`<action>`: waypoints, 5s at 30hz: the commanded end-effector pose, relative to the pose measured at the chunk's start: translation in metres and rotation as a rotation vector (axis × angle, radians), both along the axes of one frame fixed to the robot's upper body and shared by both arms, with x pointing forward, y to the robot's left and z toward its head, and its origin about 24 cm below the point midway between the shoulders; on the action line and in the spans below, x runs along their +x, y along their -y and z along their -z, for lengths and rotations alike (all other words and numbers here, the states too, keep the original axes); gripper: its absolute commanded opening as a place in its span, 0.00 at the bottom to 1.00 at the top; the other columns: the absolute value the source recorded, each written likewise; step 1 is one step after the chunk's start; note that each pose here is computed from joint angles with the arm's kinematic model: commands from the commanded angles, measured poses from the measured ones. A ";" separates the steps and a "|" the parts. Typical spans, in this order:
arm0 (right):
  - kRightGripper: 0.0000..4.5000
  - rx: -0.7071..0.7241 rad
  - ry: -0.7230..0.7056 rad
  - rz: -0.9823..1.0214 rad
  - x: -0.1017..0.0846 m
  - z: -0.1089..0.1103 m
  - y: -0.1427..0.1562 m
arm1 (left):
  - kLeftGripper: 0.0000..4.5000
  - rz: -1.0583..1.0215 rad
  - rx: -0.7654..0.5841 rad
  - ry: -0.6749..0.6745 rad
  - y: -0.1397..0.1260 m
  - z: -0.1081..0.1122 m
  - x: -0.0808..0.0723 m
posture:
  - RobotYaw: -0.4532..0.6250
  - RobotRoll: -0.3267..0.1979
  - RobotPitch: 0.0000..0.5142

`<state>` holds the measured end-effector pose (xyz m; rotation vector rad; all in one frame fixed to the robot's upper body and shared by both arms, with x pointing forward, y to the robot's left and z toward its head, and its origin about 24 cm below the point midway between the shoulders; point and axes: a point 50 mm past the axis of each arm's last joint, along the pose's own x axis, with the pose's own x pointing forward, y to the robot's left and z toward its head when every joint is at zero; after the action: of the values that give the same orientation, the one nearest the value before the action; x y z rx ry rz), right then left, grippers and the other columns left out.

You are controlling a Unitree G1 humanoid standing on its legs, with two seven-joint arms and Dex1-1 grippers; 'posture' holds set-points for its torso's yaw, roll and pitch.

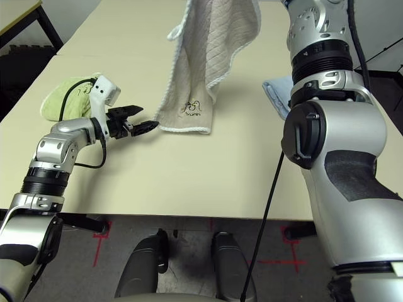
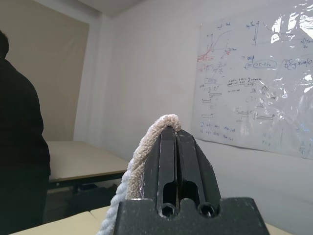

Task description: Fold the towel and set it aside.

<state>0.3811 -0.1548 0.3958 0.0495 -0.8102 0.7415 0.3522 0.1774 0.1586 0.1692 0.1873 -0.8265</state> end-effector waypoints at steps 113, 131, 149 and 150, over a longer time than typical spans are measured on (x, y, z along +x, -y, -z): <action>0.00 -0.630 -0.517 0.080 0.002 0.183 0.092 | 0.01 -0.189 0.192 -0.094 -0.120 -0.048 -0.009 | 0.41 0.62 0.36; 0.00 -1.349 -0.676 -0.191 -0.037 0.222 0.123 | 0.01 0.128 0.567 -0.394 -0.149 -0.051 -0.055 | 0.42 0.62 0.39; 0.00 -1.474 -0.851 -0.485 -0.086 0.254 0.132 | 0.01 0.287 0.652 -0.509 -0.154 -0.051 -0.084 | 0.43 0.62 0.40; 0.00 -1.473 -0.856 -0.491 -0.087 0.254 0.132 | 0.01 0.290 0.653 -0.510 -0.154 -0.051 -0.085 | 0.43 0.62 0.39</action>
<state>0.3028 -0.2693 0.1469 -0.7540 0.5960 1.5173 0.2749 0.3183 0.2077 0.6042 0.8683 -1.1146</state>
